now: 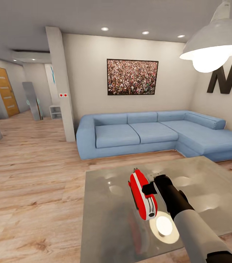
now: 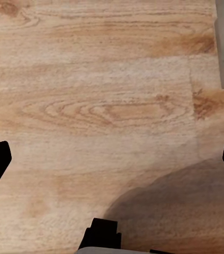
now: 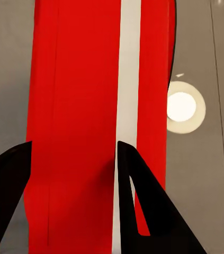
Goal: Turn on the radio receiver that's on the table in the living room.
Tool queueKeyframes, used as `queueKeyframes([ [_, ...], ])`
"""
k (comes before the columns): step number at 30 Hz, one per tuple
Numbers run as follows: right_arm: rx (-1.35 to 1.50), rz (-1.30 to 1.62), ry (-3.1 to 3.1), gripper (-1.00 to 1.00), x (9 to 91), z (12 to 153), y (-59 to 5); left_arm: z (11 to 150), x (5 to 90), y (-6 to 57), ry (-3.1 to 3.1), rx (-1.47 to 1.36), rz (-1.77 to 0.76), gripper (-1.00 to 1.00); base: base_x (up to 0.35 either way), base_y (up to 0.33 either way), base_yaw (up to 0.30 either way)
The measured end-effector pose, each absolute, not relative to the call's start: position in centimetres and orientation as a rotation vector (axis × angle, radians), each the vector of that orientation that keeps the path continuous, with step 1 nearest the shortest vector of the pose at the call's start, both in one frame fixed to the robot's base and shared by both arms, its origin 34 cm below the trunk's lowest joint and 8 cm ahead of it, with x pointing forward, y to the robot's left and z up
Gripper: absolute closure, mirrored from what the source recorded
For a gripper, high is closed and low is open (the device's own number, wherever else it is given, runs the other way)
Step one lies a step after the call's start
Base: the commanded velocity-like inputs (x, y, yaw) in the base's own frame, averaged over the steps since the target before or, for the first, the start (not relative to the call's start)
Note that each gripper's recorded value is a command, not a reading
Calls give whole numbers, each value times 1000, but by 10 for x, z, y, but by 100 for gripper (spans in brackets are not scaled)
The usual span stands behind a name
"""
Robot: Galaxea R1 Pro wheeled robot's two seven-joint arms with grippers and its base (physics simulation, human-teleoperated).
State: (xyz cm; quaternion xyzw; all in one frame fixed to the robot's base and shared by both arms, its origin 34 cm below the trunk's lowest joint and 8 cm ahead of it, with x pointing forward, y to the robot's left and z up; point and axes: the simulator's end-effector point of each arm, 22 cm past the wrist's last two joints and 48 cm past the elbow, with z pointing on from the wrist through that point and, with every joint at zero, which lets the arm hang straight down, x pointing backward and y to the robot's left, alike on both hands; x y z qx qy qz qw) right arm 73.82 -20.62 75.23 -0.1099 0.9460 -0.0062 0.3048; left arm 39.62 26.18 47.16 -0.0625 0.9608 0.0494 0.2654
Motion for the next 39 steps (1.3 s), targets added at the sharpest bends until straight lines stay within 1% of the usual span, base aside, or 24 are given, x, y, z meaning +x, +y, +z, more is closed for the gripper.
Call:
queueKeyframes([
  [9, -292, -17, 2495, 100, 740, 754, -206, 472, 396, 261, 2596, -171, 132, -100, 0, 0, 0],
  [14, -308, -54, 2405, 100, 755, 764, -206, 472, 396, 259, 2596, -169, 129, -100, 0, 0, 0],
  [19, -227, -359, 2214, 100, 783, 803, -243, 472, 396, 260, 2595, -168, 131, -100, 0, 0, 0],
  [23, -146, -651, 2039, 100, 789, 844, -259, 472, 397, 260, 2594, -166, 131, -100, 0, 0, 0],
  [25, -127, -764, 1892, 100, 790, 873, -256, 472, 397, 261, 2594, -166, 132, -100, 0, 0, 0],
  [28, -105, -858, 1736, 100, 786, 891, -251, 472, 397, 262, 2594, -166, 134, -100, 0, 0, 0],
  [35, -78, -941, 1687, 100, 777, 889, -260, 472, 397, 261, 2594, -166, 132, -100, 0, 0, 0],
  [39, -94, -1091, 1537, 100, 762, 915, -254, 472, 397, 261, 2594, -165, 133, -100, 0, 0, 0],
])
